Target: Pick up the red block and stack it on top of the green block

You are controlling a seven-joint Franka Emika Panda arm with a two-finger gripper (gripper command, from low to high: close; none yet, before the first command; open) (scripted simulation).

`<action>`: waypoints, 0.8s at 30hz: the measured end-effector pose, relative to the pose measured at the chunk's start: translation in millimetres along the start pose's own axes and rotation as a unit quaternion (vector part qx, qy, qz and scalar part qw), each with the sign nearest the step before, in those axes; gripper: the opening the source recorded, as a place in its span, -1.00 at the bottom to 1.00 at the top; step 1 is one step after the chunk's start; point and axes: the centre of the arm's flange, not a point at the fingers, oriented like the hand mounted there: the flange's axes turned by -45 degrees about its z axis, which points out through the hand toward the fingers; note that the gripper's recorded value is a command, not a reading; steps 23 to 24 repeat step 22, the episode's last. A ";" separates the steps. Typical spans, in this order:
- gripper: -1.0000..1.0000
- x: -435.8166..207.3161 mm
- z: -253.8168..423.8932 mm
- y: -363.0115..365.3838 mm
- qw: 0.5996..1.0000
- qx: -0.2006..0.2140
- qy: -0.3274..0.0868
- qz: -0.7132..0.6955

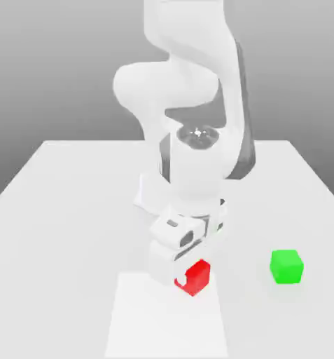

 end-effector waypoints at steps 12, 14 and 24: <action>-1.00 104.3 -66.9 -147.4 0.976 0.000 0.000 -0.219; -1.00 112.7 -59.1 -169.7 0.969 -0.001 0.000 -0.246; 1.00 114.5 -11.6 -175.0 0.968 -0.001 0.000 -0.252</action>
